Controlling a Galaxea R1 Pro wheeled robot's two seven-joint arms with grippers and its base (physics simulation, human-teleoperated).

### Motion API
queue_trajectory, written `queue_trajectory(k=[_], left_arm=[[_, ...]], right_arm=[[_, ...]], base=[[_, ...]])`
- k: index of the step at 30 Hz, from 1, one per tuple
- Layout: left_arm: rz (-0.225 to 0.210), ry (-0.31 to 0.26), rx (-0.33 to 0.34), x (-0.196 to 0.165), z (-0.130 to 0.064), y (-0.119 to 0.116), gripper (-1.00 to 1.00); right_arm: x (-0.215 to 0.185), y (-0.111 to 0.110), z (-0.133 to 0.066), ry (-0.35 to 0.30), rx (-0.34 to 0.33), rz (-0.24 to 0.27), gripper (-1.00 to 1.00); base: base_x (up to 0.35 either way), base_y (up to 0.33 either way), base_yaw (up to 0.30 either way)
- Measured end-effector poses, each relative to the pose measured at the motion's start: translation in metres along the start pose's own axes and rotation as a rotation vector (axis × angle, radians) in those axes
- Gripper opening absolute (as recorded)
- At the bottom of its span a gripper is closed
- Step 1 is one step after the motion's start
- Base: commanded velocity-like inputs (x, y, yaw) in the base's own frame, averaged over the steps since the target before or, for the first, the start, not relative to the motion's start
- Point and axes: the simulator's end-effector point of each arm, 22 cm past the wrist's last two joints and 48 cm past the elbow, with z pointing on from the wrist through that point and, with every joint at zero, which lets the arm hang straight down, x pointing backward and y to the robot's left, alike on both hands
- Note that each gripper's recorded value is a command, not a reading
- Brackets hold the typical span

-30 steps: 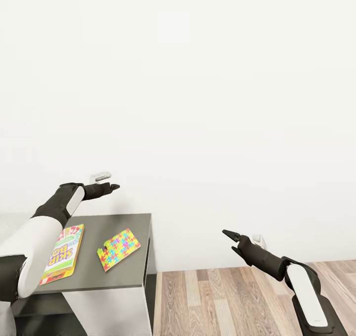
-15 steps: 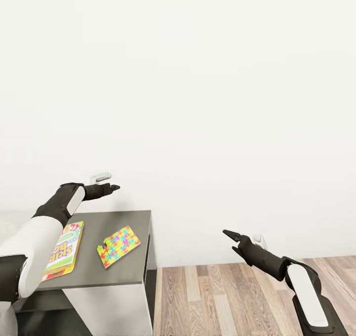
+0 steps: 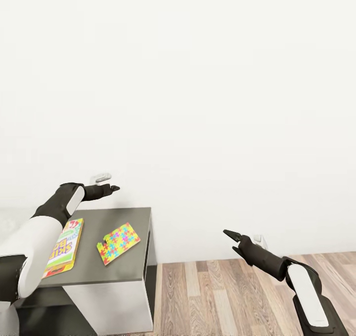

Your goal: Put all the toys in the child's room - the three board games (two on the bed and one on the table), the two jigsaw puzzles on the table, and the tennis ball on the table - inside the toy box on the table in the child's room.

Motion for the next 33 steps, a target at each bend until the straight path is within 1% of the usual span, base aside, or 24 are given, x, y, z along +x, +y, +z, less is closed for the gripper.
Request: queue_trajectory(k=[33], left_arm=[[-0.009,0.052,-0.014,0.028,0.026,0.012,1.00]], right_arm=[[0.009,-0.025,0.009,0.024,0.037,0.031,1.00]], base=[[0.000,0.000,0.000]])
